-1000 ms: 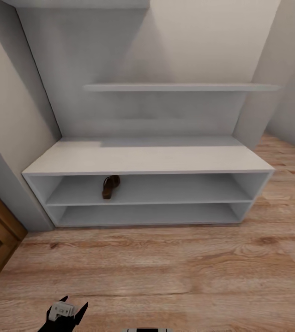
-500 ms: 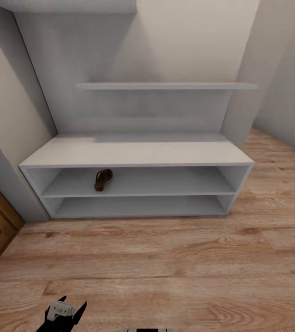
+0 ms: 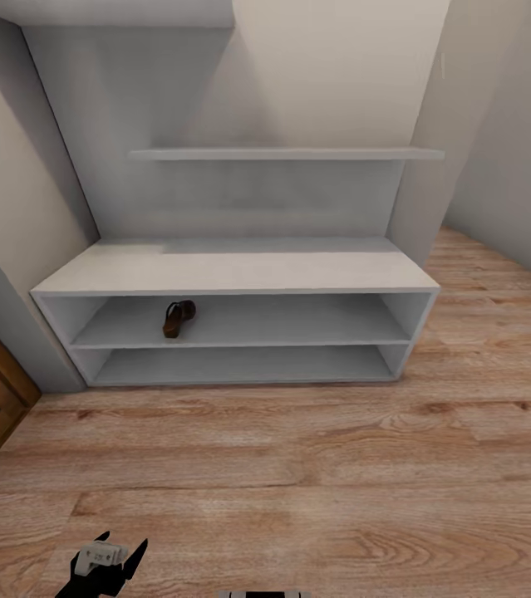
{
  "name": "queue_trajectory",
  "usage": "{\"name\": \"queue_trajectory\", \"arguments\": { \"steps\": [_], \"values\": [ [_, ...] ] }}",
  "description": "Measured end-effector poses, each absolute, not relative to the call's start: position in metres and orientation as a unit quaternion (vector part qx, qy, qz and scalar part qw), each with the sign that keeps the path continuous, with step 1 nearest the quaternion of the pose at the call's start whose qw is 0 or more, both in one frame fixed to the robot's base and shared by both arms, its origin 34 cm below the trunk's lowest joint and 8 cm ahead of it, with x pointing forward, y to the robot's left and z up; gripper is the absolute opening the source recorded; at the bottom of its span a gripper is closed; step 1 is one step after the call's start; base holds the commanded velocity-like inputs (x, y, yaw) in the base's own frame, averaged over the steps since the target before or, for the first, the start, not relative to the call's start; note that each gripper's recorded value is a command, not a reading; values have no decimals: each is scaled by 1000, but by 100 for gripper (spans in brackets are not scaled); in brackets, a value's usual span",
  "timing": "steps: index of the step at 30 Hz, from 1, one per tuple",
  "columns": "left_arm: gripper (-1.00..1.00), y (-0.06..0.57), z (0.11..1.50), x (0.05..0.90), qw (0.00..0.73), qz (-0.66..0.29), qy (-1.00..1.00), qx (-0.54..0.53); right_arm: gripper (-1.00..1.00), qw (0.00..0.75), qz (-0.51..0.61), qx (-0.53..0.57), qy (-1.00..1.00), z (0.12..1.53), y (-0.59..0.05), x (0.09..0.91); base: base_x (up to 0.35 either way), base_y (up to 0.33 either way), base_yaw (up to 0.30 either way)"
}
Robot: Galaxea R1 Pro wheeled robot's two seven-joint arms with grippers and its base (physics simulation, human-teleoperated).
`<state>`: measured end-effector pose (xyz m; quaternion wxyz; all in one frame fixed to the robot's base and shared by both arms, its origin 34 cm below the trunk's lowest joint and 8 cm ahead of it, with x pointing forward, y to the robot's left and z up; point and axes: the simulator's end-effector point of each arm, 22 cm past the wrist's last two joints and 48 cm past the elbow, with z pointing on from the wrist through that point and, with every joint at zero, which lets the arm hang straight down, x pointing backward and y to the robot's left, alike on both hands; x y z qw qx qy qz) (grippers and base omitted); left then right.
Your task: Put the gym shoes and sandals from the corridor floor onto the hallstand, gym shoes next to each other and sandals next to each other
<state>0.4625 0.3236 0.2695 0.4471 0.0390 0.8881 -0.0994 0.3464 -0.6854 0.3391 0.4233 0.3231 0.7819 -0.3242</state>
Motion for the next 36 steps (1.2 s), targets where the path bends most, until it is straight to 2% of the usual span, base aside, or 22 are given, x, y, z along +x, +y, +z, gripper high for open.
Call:
{"name": "queue_trajectory", "arguments": {
  "steps": [5, 9, 14, 16, 23, 31, 33, 36],
  "values": [
    [100, 324, 269, 462, 446, -99, 889, 40, -100, 417, -316, 324, 788, 329, -677, 345, 0, -31, 0],
    [100, 323, 268, 459, 445, -101, 889, 43, -100, 391, -268, 274, 837, 286, -618, 365, 0, -1, 0],
    [100, 316, 268, 456, 445, -112, 887, 56, -100, 378, -190, 120, 898, 247, -510, 420, 0, 0, 0],
    [100, 306, 268, 452, 441, -129, 886, 67, -100, 376, -166, 94, 907, 237, -476, 431, 0, 0, 0],
    [100, 269, 272, 436, 426, -205, 874, 113, -100, 380, -103, 81, 916, 227, -384, 476, 0, 0, 0],
    [100, 255, 274, 427, 418, -237, 868, 127, -100, 279, -93, 56, 954, 223, -307, 530, 0, 0, 0],
    [100, 256, 274, 427, 418, -237, 868, 127, -100, 280, -101, 49, 953, 239, -276, 561, 0, 0, 0],
    [100, 253, 271, 422, 413, -240, 870, 124, -100, 301, -120, 54, 945, 270, -267, 606, 0, 0, 0]
  ]
}}
